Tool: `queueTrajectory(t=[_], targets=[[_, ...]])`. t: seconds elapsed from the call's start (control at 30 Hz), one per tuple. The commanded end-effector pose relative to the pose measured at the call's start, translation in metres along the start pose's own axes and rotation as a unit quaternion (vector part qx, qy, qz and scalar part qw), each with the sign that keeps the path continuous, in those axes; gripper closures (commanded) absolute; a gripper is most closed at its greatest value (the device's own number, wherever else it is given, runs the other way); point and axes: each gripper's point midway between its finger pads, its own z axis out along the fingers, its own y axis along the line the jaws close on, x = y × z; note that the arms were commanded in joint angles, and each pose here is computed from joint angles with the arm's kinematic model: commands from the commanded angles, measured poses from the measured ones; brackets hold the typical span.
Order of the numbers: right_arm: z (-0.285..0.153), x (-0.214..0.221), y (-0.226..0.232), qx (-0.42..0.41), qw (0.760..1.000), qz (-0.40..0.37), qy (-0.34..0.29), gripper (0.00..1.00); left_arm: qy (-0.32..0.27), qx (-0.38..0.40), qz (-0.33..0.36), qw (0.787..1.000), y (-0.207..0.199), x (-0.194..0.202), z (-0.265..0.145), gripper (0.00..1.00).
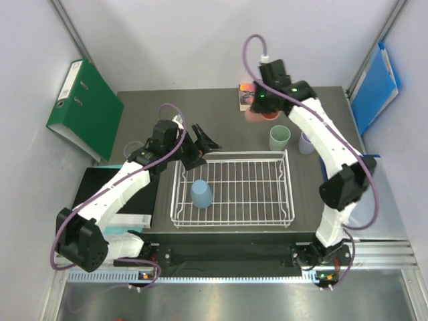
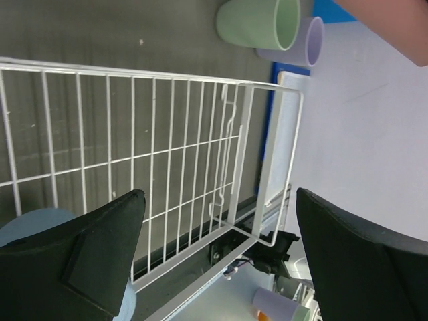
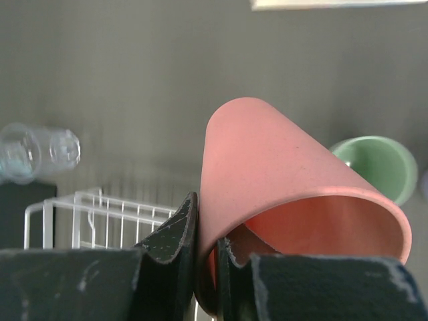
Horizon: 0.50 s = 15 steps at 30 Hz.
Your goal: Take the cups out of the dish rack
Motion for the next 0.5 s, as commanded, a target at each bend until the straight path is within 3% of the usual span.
queueTrajectory(t=[0.0,0.23,0.47], targets=[[-0.003,0.014,0.037,-0.023,0.998,-0.054,0.031,1.00,-0.027,-0.015,0.028,0.999,-0.004,-0.010,-0.014,0.02],[0.027,0.034,0.015,0.066,0.993,-0.062,0.078,1.00,-0.048,-0.052,0.049,0.996,0.003,-0.020,-0.020,0.02],[0.052,0.058,0.017,0.061,0.989,-0.042,0.130,1.00,-0.035,-0.059,0.046,0.997,0.009,-0.017,-0.011,0.02]])
